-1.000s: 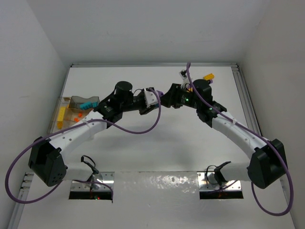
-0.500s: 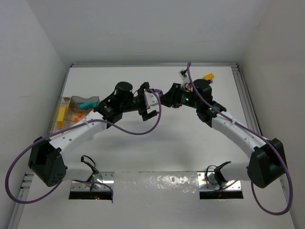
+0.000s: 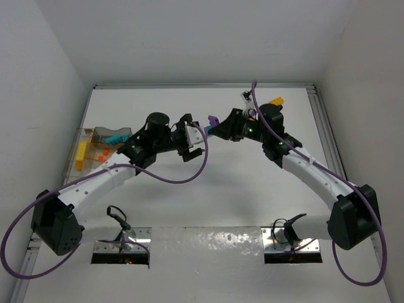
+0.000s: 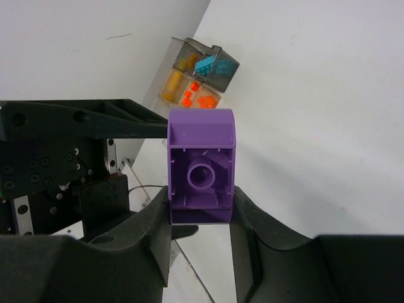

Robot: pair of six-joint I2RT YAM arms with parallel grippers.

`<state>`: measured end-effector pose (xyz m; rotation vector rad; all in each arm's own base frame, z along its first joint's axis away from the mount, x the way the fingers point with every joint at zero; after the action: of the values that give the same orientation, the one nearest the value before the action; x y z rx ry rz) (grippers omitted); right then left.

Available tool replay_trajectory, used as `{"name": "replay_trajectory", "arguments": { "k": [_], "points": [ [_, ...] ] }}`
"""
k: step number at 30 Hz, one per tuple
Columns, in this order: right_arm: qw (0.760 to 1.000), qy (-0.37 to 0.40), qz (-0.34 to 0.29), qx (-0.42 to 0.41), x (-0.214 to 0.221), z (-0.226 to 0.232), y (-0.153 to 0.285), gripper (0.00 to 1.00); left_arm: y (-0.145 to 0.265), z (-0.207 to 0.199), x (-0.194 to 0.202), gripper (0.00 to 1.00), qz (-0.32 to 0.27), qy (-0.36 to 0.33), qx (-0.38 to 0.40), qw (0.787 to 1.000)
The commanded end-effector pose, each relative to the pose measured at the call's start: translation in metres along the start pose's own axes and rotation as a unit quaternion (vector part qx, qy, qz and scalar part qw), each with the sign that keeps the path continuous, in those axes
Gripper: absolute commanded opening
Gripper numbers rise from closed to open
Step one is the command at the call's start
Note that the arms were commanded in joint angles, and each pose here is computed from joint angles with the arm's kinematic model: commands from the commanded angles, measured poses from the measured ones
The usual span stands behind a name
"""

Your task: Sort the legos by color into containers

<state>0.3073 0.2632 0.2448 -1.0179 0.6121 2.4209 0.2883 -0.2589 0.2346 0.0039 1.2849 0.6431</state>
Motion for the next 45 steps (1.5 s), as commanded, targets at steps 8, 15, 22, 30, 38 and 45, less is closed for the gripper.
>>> {"name": "replay_trajectory", "arguments": {
  "k": [8,15,22,30,38,45],
  "points": [
    [0.999,0.014,-0.025,-0.028,-0.016,0.016,0.002,0.00,-0.016,0.023,-0.047,0.74,-0.070,-0.011,0.000,0.997],
    [0.999,0.015,-0.026,-0.024,-0.016,0.014,0.002,0.00,-0.016,0.019,-0.048,0.35,-0.068,-0.013,0.014,0.997],
    [0.999,0.011,-0.023,-0.020,-0.014,0.011,0.000,0.00,-0.018,0.017,-0.050,0.00,-0.072,0.002,0.010,0.997],
    [0.988,0.055,-0.048,0.135,-0.026,-0.047,0.031,0.00,0.016,0.056,0.069,0.00,0.126,0.095,-0.119,0.980],
    [0.980,0.061,-0.031,0.189,-0.011,-0.078,0.042,0.00,0.119,0.098,0.123,0.00,0.236,0.203,-0.255,0.916],
    [0.986,0.046,-0.010,0.163,0.000,-0.079,0.028,0.00,0.258,0.099,0.192,0.00,0.353,0.386,-0.379,0.764]
  ]
}}
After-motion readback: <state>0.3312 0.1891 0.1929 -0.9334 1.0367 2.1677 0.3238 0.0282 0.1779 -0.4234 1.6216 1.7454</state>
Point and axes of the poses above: each gripper's point midway between its finger pads, its own y axis back along the fingers, its own z axis along the line the jaws close on, x = y × z, the point moved 1 cm from there along y, back along the fingers, and after that the axes turned 6 degrees about y, right-handed, at the moved point
